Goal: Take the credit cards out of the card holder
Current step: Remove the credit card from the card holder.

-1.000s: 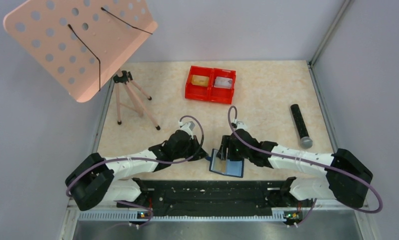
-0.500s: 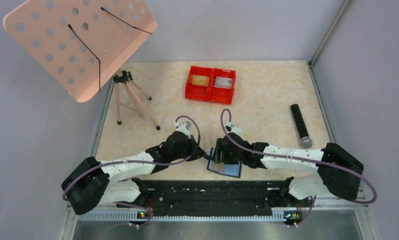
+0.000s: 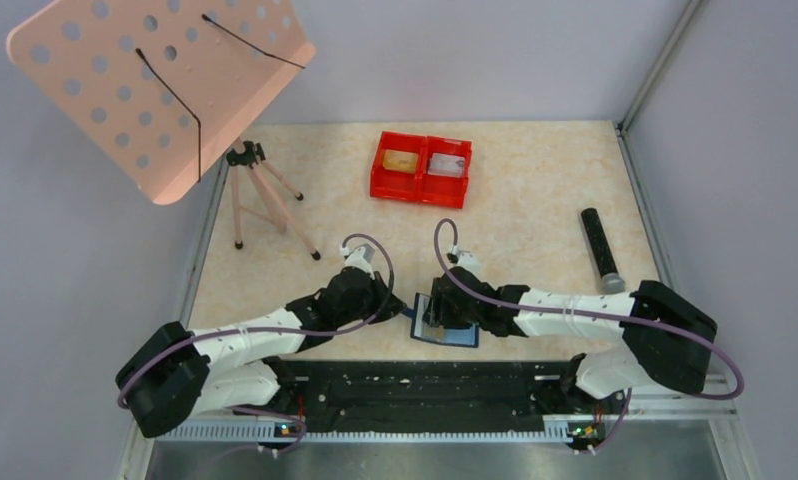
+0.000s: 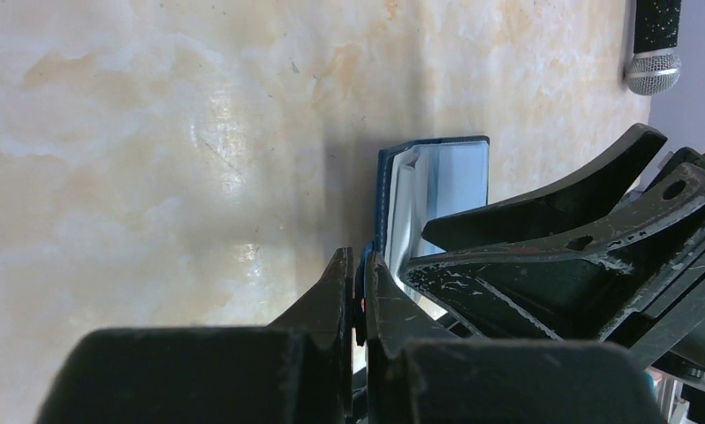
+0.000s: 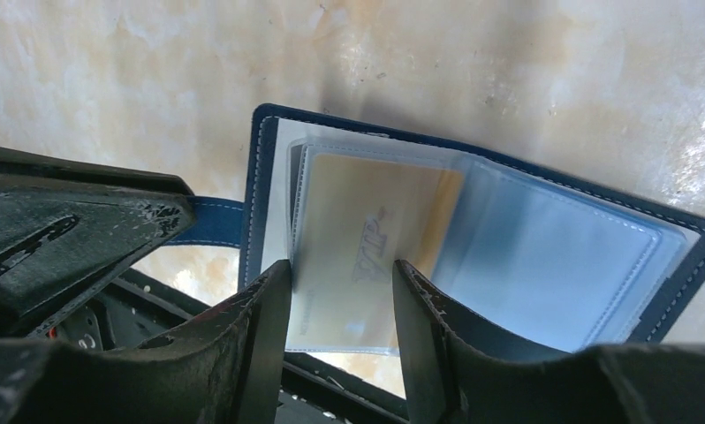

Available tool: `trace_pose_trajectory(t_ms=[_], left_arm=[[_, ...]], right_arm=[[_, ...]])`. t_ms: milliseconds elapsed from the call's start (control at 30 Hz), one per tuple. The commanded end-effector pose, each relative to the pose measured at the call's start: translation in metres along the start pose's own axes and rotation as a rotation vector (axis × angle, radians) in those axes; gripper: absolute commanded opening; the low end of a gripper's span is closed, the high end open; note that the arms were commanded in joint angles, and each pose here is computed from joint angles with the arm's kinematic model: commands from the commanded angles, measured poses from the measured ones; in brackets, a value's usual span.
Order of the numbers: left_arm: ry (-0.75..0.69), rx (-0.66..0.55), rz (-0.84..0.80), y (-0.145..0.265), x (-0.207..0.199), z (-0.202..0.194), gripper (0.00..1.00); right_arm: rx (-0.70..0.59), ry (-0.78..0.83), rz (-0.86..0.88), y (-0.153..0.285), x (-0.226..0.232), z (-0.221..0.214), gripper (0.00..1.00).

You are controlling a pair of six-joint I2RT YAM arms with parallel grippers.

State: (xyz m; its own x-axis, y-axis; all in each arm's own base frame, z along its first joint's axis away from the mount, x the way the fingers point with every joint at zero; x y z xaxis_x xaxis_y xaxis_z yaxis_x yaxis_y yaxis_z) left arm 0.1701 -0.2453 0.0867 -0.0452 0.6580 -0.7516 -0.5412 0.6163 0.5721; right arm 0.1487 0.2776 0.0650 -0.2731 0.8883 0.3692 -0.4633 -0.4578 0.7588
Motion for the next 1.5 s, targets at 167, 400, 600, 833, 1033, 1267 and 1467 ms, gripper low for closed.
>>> trace_pose_trajectory(t_ms=[167,400,600,833,1033,1267,1467], left_arm=[[0.021,-0.072,0.007,0.003,0.005,0.008,0.0],[0.023,-0.07,0.008,0.004,0.006,0.007,0.0],[0.023,-0.069,0.002,0.004,0.005,0.007,0.0],[0.023,-0.066,0.003,0.003,0.005,0.007,0.0],[0.023,-0.064,0.001,0.002,0.004,0.006,0.0],[0.022,-0.06,-0.008,0.002,0.001,0.006,0.0],[0.023,-0.052,-0.015,0.002,-0.001,0.006,0.0]], right_arm=[[-0.053,0.076,0.005,0.011,0.002,0.011,0.53],[-0.058,0.088,0.005,0.016,0.002,0.012,0.56],[-0.051,0.097,0.029,0.019,0.005,0.012,0.6],[-0.068,0.092,0.031,0.024,0.005,0.015,0.6],[-0.073,0.097,0.025,0.025,0.002,0.014,0.63],[-0.076,0.087,0.045,0.024,0.008,0.017,0.61],[-0.037,0.081,0.057,0.013,0.014,0.011,0.6]])
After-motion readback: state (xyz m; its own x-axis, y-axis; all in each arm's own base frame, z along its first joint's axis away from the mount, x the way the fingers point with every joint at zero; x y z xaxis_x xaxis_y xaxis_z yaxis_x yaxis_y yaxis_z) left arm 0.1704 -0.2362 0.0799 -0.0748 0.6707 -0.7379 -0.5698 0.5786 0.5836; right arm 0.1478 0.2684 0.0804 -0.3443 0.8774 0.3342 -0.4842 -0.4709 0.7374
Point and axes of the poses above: each gripper's point midway between its finger pads, its own y axis back along the fingers, its own x axis along the line the jaws close on, z = x × y, the point moved 3 cm from there along y, back along the fingers, and after that the axes turned 10 degrees about y, right-handed, at the moved point
